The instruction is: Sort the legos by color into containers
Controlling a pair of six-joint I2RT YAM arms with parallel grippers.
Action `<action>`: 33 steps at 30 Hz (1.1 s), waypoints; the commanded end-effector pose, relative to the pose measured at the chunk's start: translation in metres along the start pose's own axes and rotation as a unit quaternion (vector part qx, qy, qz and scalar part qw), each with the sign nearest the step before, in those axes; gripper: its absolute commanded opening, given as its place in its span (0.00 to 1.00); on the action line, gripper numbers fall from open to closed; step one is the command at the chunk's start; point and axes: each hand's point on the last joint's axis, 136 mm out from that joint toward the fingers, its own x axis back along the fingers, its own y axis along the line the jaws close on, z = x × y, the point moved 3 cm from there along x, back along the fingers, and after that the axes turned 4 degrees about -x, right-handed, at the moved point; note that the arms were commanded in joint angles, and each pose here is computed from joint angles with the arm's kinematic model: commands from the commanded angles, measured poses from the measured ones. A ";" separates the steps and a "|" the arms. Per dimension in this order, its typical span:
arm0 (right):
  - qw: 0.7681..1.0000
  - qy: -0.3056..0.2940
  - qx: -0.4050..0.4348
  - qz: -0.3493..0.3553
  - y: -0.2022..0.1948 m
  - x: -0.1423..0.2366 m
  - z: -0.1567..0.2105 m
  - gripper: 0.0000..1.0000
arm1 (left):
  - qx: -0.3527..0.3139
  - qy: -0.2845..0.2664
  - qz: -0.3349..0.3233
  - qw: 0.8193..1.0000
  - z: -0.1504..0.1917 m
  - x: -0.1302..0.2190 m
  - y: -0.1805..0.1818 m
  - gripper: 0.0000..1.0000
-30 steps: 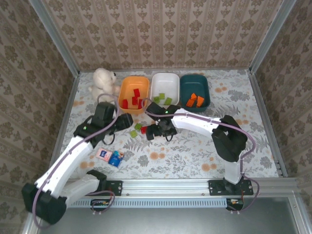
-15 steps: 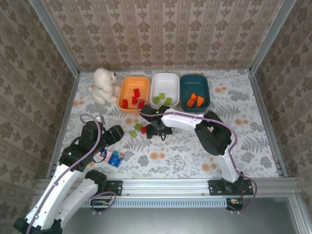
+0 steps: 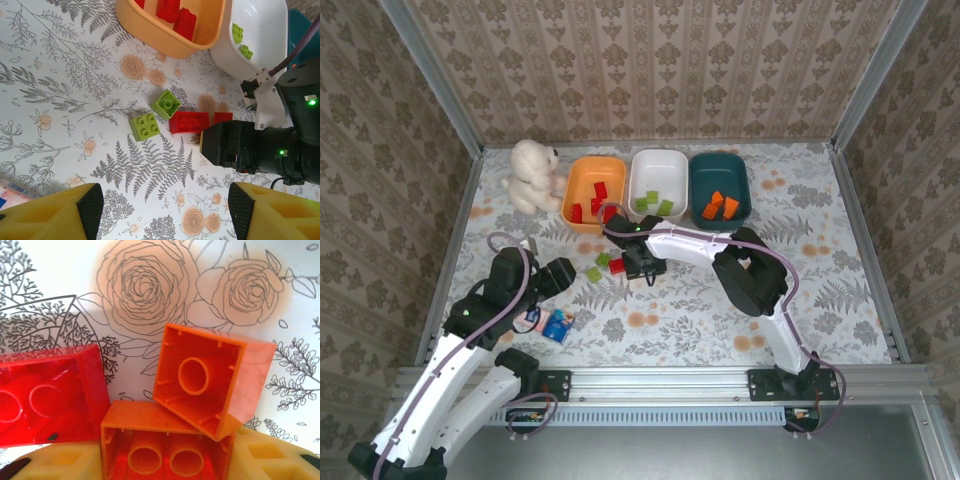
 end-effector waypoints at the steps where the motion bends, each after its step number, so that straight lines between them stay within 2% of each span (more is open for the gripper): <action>1: 1.000 -0.024 0.002 -0.004 -0.010 0.033 -0.005 0.43 | -0.008 0.010 0.016 1.000 0.004 -0.007 -0.005 0.70; 7: 0.997 -0.068 -0.015 -0.034 -0.045 0.096 -0.009 0.40 | -0.056 0.031 0.048 0.997 0.007 -0.023 -0.030 0.70; 13: 0.988 -0.117 -0.087 -0.040 -0.112 0.130 -0.054 0.39 | -0.095 0.058 0.065 0.992 0.008 -0.051 -0.065 0.70; 17: 0.982 -0.127 -0.134 -0.049 -0.147 0.123 -0.099 0.39 | -0.113 0.069 0.077 0.988 0.006 -0.068 -0.087 0.70; 24: 0.978 -0.133 -0.156 -0.047 -0.181 0.079 -0.177 0.39 | -0.139 0.088 0.083 0.983 -0.001 -0.087 -0.111 0.70; 29: 0.976 -0.141 -0.164 -0.035 -0.211 0.055 -0.212 0.40 | -0.140 0.087 0.082 0.983 -0.003 -0.090 -0.117 0.70; 33: 0.975 -0.124 -0.183 -0.025 -0.230 0.032 -0.225 0.41 | -0.138 0.085 0.076 0.984 -0.003 -0.089 -0.116 0.70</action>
